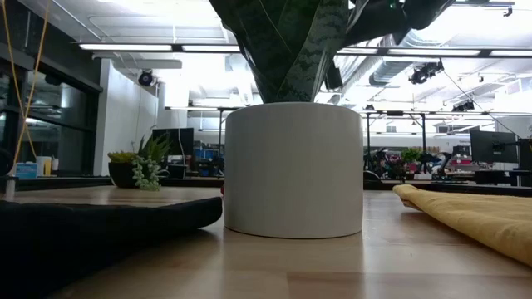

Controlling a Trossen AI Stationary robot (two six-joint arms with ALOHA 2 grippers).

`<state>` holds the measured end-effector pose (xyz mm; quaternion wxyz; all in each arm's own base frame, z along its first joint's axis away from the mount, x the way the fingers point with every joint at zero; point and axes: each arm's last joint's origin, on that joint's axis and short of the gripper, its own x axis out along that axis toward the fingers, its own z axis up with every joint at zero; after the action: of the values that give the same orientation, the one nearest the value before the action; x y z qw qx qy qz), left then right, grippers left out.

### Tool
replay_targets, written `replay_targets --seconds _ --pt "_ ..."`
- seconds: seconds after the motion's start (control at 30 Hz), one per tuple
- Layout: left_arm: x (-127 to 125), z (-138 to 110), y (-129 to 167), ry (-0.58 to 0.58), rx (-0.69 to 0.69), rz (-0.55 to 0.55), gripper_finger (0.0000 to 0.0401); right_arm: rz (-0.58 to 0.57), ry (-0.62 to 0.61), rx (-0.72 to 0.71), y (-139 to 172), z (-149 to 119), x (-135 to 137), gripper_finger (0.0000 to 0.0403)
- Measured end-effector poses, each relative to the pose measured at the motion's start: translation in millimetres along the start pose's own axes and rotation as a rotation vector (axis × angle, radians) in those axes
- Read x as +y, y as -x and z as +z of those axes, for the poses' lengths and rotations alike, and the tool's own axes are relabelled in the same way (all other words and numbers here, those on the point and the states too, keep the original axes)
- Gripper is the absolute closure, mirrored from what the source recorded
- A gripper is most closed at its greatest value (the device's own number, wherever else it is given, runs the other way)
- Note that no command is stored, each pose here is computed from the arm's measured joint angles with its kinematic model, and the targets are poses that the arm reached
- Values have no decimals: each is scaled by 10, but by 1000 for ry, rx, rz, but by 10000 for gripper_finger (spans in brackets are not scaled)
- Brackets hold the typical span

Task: Pick and placing Produce into tupperware
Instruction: Put the black cherry into the transparent container

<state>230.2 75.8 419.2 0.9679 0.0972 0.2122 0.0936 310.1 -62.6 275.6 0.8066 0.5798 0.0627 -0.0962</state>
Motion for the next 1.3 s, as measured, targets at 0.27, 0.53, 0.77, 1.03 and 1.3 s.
replay_targets --seconds 0.27,0.53,0.77,1.03,1.3 --pt "16 42 104 13 52 25 162 -124 51 24 18 34 -142 403" --pt "30 113 201 56 53 31 162 -215 98 42 45 76 -251 403" --pt "26 101 215 110 74 27 162 -392 220 103 115 211 -118 403" --pt "19 81 216 154 96 24 162 -564 324 155 321 503 122 403" --pt "-1 24 257 202 153 14 162 -640 340 147 453 684 187 403"
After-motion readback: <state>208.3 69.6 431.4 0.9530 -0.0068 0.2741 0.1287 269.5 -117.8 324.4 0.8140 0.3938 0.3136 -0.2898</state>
